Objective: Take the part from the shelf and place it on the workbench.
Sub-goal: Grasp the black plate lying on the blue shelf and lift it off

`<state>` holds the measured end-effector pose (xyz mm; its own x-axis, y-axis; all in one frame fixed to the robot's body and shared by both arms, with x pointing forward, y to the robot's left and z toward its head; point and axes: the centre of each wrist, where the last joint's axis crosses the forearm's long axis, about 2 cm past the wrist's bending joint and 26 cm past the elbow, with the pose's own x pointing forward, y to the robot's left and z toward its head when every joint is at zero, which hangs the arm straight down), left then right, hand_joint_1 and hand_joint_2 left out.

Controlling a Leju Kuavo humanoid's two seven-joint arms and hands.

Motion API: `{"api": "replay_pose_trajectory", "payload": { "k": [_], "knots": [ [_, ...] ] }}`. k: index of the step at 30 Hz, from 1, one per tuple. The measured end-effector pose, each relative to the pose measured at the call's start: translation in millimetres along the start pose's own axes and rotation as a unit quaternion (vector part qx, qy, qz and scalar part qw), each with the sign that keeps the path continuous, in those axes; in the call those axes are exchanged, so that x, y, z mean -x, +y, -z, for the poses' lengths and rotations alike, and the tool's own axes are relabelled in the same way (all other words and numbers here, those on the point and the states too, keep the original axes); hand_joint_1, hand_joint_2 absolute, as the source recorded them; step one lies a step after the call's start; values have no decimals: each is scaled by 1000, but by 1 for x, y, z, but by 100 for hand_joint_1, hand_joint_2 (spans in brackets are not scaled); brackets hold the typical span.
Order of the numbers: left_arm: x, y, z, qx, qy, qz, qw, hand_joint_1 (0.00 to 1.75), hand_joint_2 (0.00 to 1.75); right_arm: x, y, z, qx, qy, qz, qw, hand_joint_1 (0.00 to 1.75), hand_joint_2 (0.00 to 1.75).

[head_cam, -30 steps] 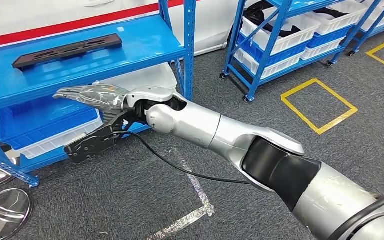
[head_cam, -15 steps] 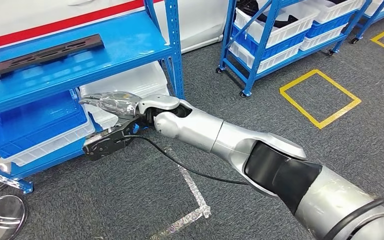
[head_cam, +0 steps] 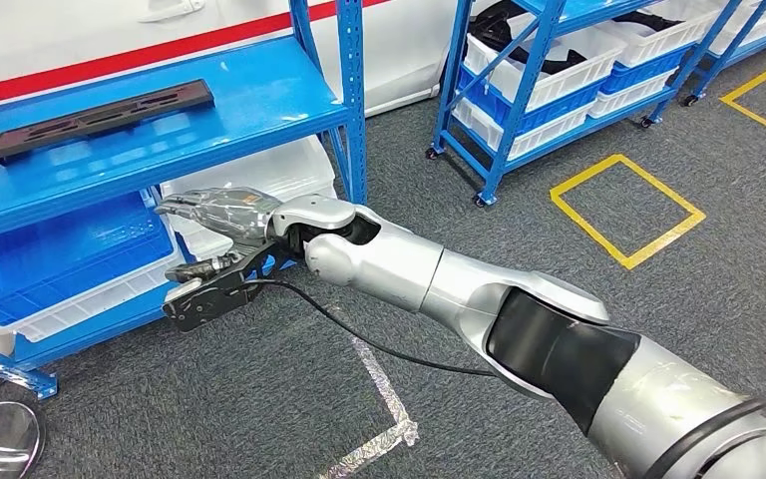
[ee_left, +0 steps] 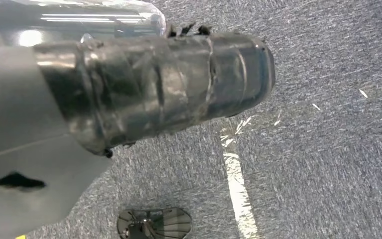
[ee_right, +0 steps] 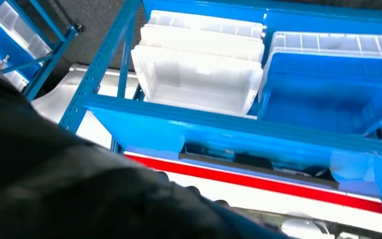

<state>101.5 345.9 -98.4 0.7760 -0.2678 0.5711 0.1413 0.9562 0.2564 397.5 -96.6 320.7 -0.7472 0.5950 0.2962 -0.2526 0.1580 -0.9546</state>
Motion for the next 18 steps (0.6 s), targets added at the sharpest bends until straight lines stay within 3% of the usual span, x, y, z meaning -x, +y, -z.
{"api": "replay_pose_trajectory", "payload": {
  "k": [18],
  "knots": [
    [3,0,-1,-5,-12,6,1000,0,0,-5,-2,-1,-3,-5,-11,1000,0,0]
  ]
}}
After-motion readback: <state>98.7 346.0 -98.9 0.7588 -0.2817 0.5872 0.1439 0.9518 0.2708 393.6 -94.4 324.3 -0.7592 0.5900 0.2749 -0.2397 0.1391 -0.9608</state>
